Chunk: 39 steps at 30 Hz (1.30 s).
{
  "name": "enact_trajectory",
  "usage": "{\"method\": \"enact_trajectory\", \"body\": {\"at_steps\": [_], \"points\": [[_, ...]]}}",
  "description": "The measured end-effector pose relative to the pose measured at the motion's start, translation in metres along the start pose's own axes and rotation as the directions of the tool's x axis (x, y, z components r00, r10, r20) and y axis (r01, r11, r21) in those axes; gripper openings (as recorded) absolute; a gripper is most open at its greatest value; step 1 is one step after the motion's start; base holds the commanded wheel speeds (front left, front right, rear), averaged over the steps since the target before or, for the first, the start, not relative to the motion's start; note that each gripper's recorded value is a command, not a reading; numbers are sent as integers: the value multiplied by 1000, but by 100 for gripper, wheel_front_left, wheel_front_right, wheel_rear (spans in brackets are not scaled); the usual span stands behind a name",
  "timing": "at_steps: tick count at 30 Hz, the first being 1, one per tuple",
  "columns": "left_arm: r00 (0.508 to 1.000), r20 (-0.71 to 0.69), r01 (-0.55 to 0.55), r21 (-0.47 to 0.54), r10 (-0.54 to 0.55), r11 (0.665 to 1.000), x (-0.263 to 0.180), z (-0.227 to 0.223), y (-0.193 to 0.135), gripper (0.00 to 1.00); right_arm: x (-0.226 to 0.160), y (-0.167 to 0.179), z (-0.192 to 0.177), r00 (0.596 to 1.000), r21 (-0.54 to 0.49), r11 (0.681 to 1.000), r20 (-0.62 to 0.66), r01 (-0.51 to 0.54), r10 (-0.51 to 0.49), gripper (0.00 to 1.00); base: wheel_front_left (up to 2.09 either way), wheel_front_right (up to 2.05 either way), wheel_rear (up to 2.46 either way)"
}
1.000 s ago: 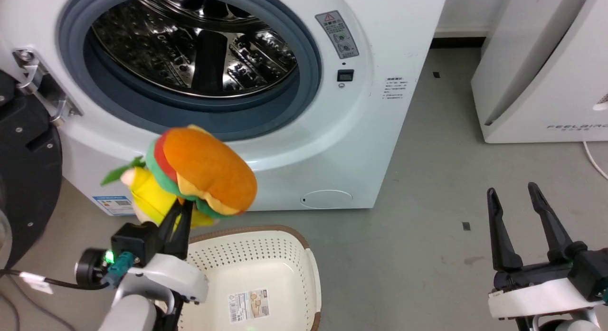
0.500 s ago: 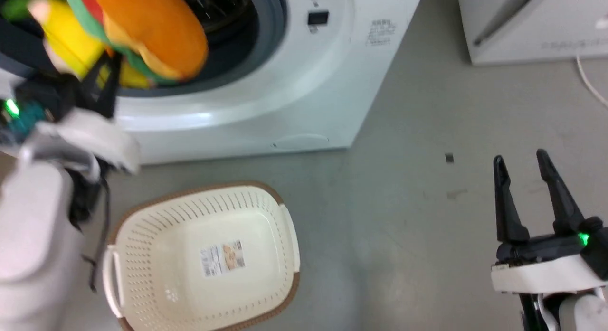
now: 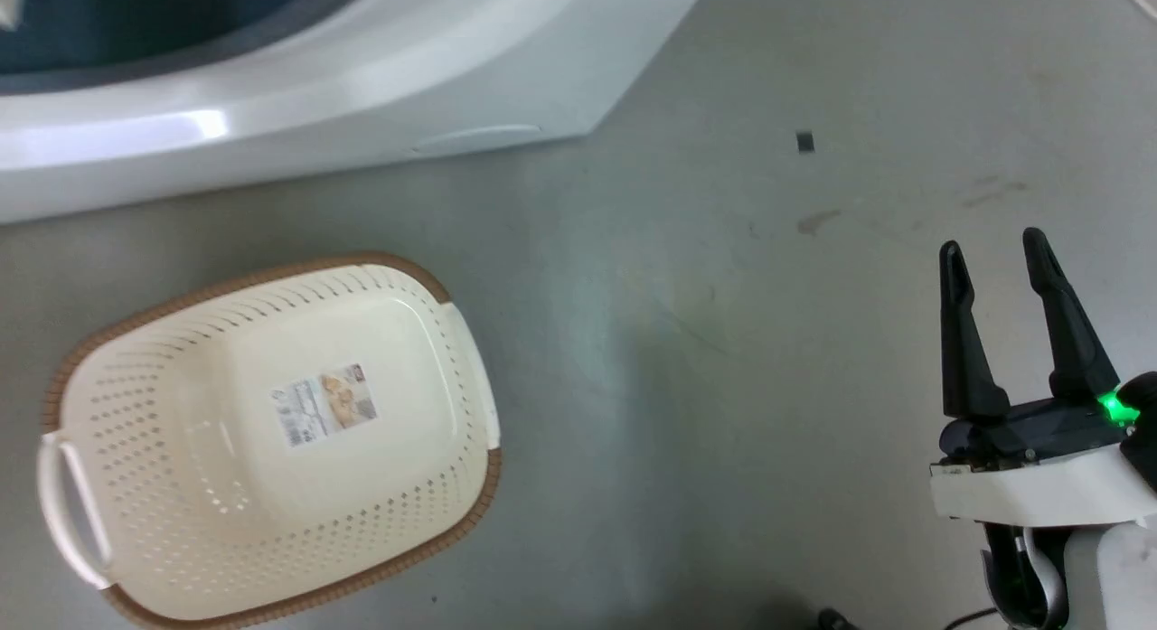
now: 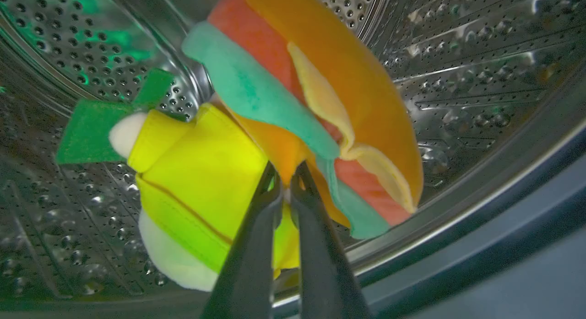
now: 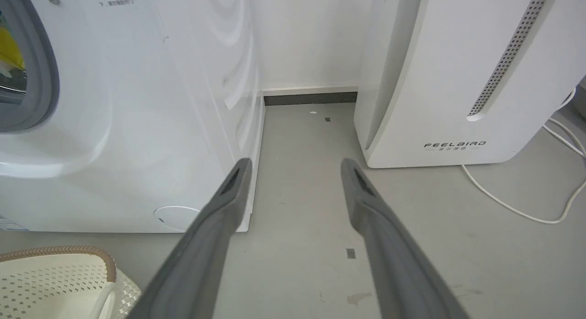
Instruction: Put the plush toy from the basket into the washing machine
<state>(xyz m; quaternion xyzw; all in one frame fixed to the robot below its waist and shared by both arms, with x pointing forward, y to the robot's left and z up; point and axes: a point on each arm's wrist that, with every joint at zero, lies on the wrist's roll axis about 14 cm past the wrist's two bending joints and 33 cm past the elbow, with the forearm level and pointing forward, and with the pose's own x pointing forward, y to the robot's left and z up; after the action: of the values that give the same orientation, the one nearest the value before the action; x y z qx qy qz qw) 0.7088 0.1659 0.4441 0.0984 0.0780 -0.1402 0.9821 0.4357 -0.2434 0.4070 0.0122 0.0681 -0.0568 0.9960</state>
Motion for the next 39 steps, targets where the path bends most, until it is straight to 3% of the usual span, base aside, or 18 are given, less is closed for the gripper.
{"method": "enact_trajectory", "body": {"at_steps": [10,23,24,25,33,39], "points": [[991,-136,24,61,-15,998,48,-57,-5,0,5,-11,-28,997,-13,1000,-69,29,-30,100,0,0,0],[951,-288,135,57,-113,989,48,-103,-35,0,13,-6,-38,996,-5,1000,-84,16,-16,100,0,0,0],[949,-295,135,55,-113,989,47,-103,-34,39,14,-5,-37,997,-4,1000,-79,14,-14,100,0,0,0],[950,-294,131,60,-108,990,46,-101,-31,100,15,-5,-36,997,-3,1000,-75,12,-12,100,0,0,0],[976,-196,112,59,-99,992,34,-60,-23,100,14,-3,-16,1000,-9,1000,-27,6,-6,100,0,0,0],[984,-121,130,16,-127,991,-3,-38,-36,100,10,0,18,998,-14,1000,57,-5,6,100,0,0,0]]}}
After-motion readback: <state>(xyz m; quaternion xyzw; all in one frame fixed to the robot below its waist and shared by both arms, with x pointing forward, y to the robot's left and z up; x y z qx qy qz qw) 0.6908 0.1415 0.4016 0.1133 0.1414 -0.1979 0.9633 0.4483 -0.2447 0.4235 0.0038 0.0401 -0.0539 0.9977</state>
